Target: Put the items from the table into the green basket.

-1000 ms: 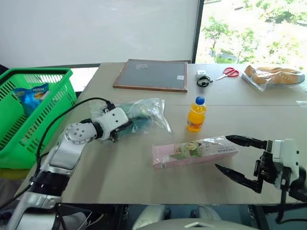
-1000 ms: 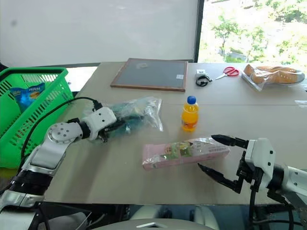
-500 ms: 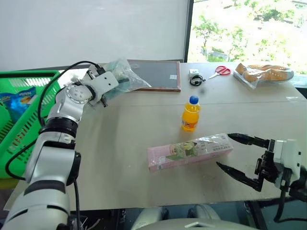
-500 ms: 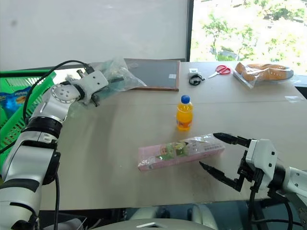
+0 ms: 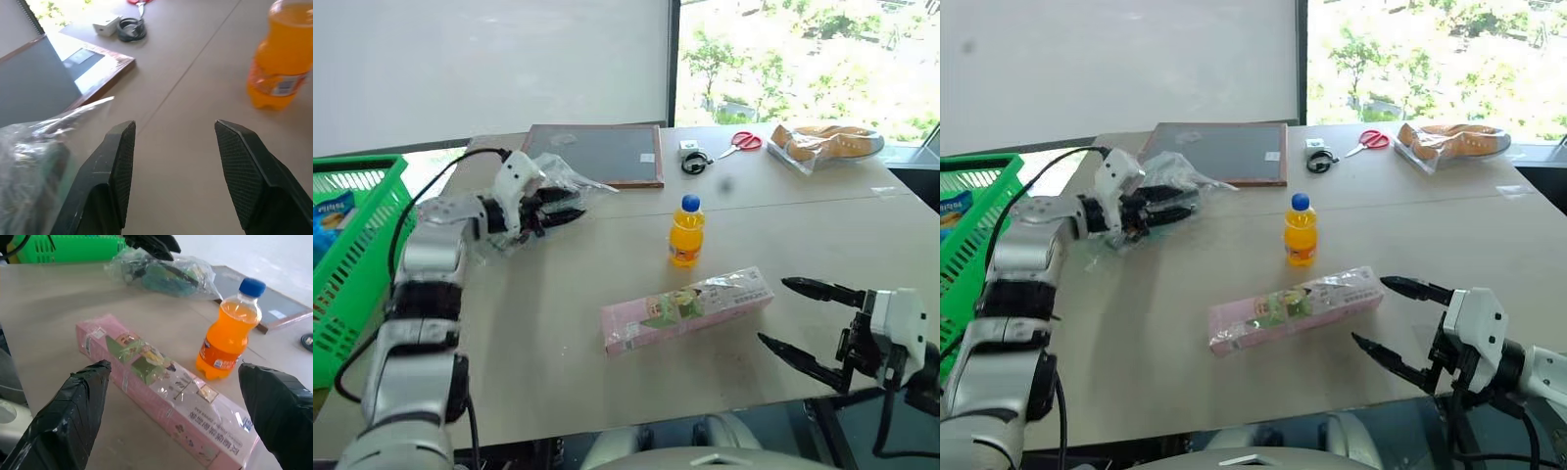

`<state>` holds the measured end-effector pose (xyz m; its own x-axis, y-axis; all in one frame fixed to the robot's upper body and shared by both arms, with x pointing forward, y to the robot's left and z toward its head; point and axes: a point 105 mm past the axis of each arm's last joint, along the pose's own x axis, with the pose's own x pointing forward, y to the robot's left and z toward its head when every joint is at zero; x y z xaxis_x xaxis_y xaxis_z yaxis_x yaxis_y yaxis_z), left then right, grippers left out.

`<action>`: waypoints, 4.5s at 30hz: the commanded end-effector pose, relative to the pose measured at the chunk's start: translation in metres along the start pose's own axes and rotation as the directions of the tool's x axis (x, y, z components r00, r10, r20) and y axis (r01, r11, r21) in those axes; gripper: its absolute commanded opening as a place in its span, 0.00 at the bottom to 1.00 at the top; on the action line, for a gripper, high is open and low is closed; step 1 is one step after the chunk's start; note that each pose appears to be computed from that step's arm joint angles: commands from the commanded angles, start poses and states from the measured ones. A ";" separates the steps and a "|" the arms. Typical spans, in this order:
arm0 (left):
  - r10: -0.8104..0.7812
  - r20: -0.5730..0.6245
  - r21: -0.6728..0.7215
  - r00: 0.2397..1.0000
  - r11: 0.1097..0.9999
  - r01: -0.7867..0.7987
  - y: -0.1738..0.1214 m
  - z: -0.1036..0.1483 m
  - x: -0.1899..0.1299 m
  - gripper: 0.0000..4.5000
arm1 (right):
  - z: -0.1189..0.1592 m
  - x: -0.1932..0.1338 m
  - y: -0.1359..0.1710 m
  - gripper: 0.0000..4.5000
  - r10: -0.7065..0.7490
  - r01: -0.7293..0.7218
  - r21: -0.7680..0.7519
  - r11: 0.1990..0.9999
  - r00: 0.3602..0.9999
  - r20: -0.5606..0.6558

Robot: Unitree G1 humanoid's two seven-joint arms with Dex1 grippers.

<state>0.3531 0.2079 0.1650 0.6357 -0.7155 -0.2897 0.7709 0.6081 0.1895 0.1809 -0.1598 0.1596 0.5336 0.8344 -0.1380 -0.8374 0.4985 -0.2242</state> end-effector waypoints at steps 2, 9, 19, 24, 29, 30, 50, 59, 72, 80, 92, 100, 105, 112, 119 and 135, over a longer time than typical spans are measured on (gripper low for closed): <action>0.076 0.071 -0.016 0.995 0.997 -0.075 -0.016 0.015 0.000 0.58 | 0.005 -0.001 -0.004 1.00 0.014 -0.014 -0.037 0.999 1.000 0.014; 0.041 0.069 -0.034 0.997 0.999 -0.039 -0.035 0.018 -0.003 0.58 | 0.007 -0.006 -0.012 1.00 0.005 -0.005 -0.043 0.999 1.000 0.007; 0.143 0.034 -0.034 0.989 0.989 -0.142 -0.008 0.037 -0.007 0.58 | 0.019 0.003 -0.003 1.00 0.078 -0.078 0.046 0.996 0.997 0.004; 0.038 0.023 -0.080 0.999 0.996 -0.036 -0.014 0.045 -0.014 0.58 | 0.014 -0.012 -0.017 1.00 -0.003 0.004 0.034 0.999 0.999 -0.042; -0.126 -0.026 -0.089 0.992 0.988 0.123 -0.044 0.033 -0.009 0.58 | 0.007 -0.014 -0.004 1.00 0.025 -0.022 0.034 0.999 0.997 -0.077; -0.168 -0.029 -0.085 0.985 0.983 0.165 -0.053 0.031 -0.007 0.58 | 0.006 -0.013 -0.004 1.00 0.017 -0.014 0.035 0.999 0.997 -0.078; -0.466 -0.247 -0.098 0.850 0.885 0.456 -0.142 0.028 0.025 0.99 | 0.003 -0.014 -0.006 1.00 0.010 -0.010 -0.001 1.000 0.994 -0.111; -0.554 -0.377 -0.073 0.742 0.816 0.573 -0.170 0.023 0.045 0.99 | 0.004 -0.018 -0.004 1.00 -0.003 0.002 -0.005 1.000 0.992 -0.124; -0.503 -0.570 0.016 0.650 0.784 0.621 -0.178 -0.012 0.084 0.99 | -0.002 -0.029 0.002 1.00 -0.004 0.004 0.001 1.000 0.981 -0.194; -0.514 -0.595 0.047 0.618 0.745 0.665 -0.181 -0.024 0.086 0.48 | -0.002 -0.029 0.005 1.00 0.003 -0.002 0.008 1.000 0.980 -0.201; -0.495 -0.474 0.081 0.728 0.799 0.596 -0.137 0.001 0.001 0.29 | -0.003 -0.014 0.003 1.00 0.070 -0.070 0.007 0.998 0.987 -0.146; -0.248 -0.310 -0.080 0.918 0.969 0.235 -0.094 0.004 -0.069 0.29 | 0.009 0.015 0.002 1.00 0.135 -0.135 -0.002 0.991 0.991 0.005; 0.117 -0.082 -0.199 0.990 0.971 -0.132 -0.039 0.038 -0.108 0.29 | 0.032 0.052 -0.004 1.00 0.179 -0.178 -0.023 0.984 0.969 0.168; 0.672 0.036 -0.094 0.740 0.739 -0.667 0.066 0.087 -0.160 0.29 | 0.068 0.098 -0.018 1.00 0.169 -0.167 -0.030 0.985 0.952 0.254; 0.896 -0.005 0.089 0.444 0.443 -0.892 0.138 0.093 -0.194 0.29 | 0.095 0.112 -0.024 1.00 0.176 -0.180 -0.011 0.984 0.945 0.275; 0.957 -0.167 0.329 0.238 0.282 -0.901 0.177 0.018 -0.206 0.64 | 0.103 0.112 -0.025 1.00 0.095 -0.096 -0.010 0.995 0.960 0.263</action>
<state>0.3619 0.4547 0.2599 0.8845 0.4536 -0.1094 -0.2966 0.7276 0.6186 0.2556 -0.0533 0.2395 0.4061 0.9110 0.0725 -0.8916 0.4123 -0.1871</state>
